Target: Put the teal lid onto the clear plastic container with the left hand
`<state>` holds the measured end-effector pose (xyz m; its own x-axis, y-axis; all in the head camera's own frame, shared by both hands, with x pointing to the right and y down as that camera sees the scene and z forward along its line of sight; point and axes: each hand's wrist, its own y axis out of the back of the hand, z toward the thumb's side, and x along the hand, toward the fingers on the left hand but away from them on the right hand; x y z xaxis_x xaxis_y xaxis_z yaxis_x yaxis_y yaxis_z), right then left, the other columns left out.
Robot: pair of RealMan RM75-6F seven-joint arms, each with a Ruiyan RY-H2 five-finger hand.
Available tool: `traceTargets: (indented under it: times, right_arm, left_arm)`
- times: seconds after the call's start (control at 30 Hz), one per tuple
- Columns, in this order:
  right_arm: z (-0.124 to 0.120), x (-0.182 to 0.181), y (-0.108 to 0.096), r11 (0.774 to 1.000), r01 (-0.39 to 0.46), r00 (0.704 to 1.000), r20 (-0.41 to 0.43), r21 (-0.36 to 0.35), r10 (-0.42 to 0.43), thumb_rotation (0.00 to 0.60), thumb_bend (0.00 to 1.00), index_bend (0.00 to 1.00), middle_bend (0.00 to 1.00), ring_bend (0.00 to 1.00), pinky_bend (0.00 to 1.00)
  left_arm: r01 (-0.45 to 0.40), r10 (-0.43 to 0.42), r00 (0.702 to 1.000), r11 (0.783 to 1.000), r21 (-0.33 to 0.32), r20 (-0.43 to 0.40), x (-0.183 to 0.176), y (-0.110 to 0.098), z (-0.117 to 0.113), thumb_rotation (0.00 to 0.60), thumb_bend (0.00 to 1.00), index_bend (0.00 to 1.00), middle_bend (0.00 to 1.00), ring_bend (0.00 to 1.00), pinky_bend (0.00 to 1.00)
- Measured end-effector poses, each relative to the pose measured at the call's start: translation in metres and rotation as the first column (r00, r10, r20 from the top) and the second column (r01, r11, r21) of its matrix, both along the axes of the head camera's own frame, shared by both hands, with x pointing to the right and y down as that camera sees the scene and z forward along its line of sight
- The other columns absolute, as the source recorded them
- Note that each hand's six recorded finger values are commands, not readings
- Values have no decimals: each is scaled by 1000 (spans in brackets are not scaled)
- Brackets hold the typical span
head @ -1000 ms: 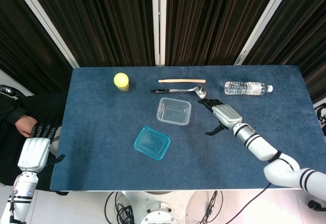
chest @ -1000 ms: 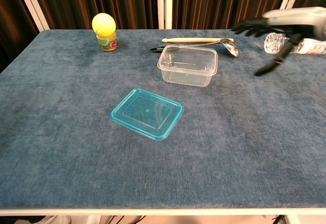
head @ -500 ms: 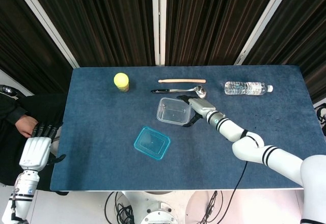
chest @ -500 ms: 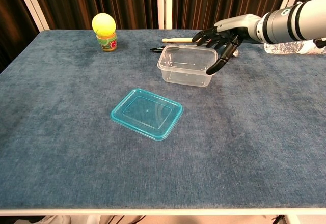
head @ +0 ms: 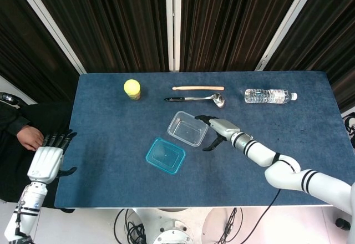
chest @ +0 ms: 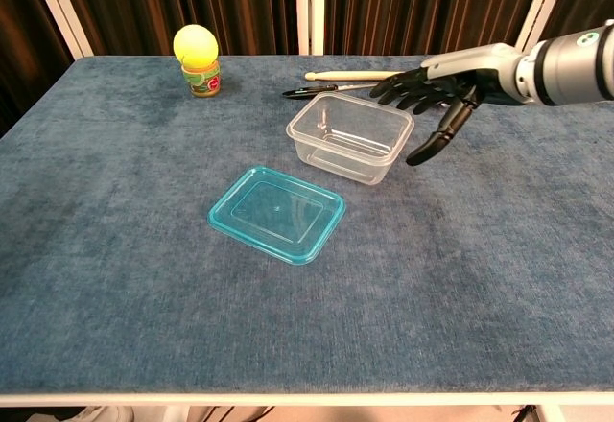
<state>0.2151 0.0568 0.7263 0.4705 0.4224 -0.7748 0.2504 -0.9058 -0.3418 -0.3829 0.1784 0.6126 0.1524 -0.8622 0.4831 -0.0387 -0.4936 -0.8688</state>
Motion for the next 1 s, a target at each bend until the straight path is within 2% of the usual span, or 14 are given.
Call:
traceTargets:
  times: [0.13,0.23,0.3,0.43,0.57,0.67,0.7,0.77,0.87,1.0]
  right_arm:
    - [-12,15,0,999,-1,1000,1,48,1,600,26,0,24,0,0]
    - [-27,32,-3,993,0,1000,-3,122,0,600,26,0,24,0,0]
    - [-40,42,-4,984,4,1000,-7,179,-3,600,26,0,25,0,0]
    - [-78,70,3,948,8,1000,-24,317,0,600,26,0,27,0,0]
    - [-116,98,16,905,-8,998,-48,425,31,600,26,0,33,0,0]
    - [-140,119,30,875,-21,996,-68,484,61,600,26,0,36,0,0]
    - [-146,125,35,867,-23,995,-76,497,70,600,26,0,36,0,0]
    - [-156,139,45,854,-27,991,-97,519,90,600,26,0,36,0,0]
    - [-162,154,57,844,-32,986,-121,536,114,600,26,0,36,0,0]
    - [-164,163,65,840,-49,985,-115,540,132,600,26,0,36,0,0]
  left_arm:
    - [-105,104,994,994,-24,-36,24,-8,4,600,0,133,89,0,5]
    - [-219,216,974,975,-42,-73,52,-15,8,600,0,133,89,0,6]
    - [-303,297,950,951,-54,-101,75,-20,12,600,1,133,89,0,6]
    - [-454,440,885,889,-65,-154,125,-29,22,600,16,129,88,0,14]
    - [-582,561,807,808,-90,-184,177,-31,39,600,19,95,70,0,14]
    - [-645,621,761,755,-120,-185,208,-31,56,600,18,76,37,0,14]
    - [-653,630,756,746,-132,-180,213,-32,61,600,19,70,27,0,15]
    - [-656,634,754,738,-158,-170,223,-36,72,600,19,66,18,0,17]
    - [-638,618,770,748,-183,-161,234,-46,83,600,19,64,12,0,19]
    - [-621,607,783,754,-212,-135,243,-54,94,600,19,64,12,0,19]
